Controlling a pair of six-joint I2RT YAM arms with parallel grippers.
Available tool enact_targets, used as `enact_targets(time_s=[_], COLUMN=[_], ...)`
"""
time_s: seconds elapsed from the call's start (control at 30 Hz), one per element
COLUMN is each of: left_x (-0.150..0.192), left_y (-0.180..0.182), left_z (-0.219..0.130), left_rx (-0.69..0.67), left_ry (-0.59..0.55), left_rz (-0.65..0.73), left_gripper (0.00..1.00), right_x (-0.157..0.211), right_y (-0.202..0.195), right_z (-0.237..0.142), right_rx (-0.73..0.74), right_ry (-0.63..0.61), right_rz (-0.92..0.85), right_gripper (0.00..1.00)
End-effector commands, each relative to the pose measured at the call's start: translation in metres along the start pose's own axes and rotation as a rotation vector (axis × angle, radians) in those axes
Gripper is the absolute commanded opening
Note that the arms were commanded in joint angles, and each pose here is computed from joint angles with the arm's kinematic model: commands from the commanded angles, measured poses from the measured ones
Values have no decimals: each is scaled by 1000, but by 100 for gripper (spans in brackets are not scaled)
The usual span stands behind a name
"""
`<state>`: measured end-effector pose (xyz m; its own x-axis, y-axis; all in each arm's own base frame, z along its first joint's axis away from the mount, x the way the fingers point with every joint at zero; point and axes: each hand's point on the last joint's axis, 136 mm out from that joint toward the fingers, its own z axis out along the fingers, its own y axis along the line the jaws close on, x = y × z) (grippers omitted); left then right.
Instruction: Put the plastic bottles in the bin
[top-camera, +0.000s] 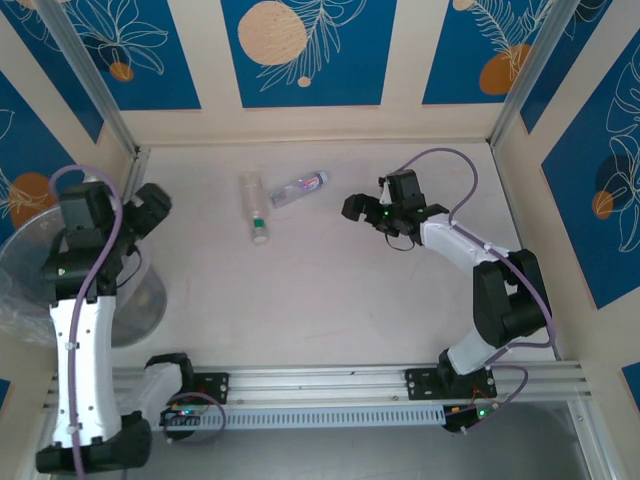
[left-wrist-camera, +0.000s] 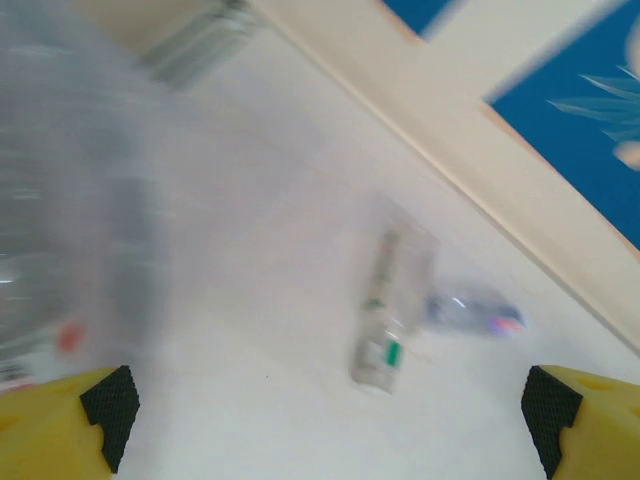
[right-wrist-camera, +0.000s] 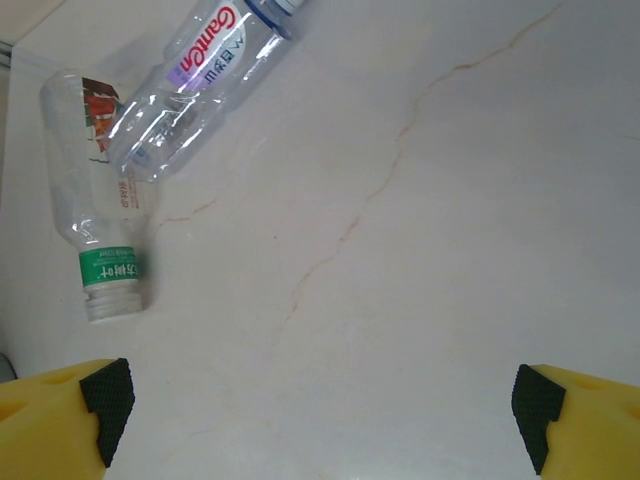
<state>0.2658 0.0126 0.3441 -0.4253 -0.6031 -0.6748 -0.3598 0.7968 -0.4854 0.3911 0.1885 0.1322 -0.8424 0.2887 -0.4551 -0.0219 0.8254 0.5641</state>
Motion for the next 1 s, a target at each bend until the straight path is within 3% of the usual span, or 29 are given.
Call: enact_targets(time_s=[0.0, 0.17, 0.3, 0.6, 0.77, 0.97], left_x=[7, 49, 82, 139, 169, 201], left_y=[-49, -104, -120, -98, -84, -77], left_z=[4, 43, 93, 190, 224, 258], left_rx=[124, 166, 136, -8, -41, -47], left_ry=[25, 144, 232, 323, 378, 446], left_rz=[124, 343, 374, 390, 405, 438], left_gripper=[99, 100, 100, 100, 100, 99], right_x=[-11, -20, -18, -9, -10, -8], right_y=[15, 4, -2, -32, -48, -57], right_z=[-1, -12, -28, -57, -75, -84], right_rx=[-26, 17, 29, 143, 169, 169], right_ry=[-32, -148, -190, -168, -251, -258], right_rz=[-21, 40, 50, 23, 81, 129], right_gripper=[100, 99, 100, 99, 100, 99])
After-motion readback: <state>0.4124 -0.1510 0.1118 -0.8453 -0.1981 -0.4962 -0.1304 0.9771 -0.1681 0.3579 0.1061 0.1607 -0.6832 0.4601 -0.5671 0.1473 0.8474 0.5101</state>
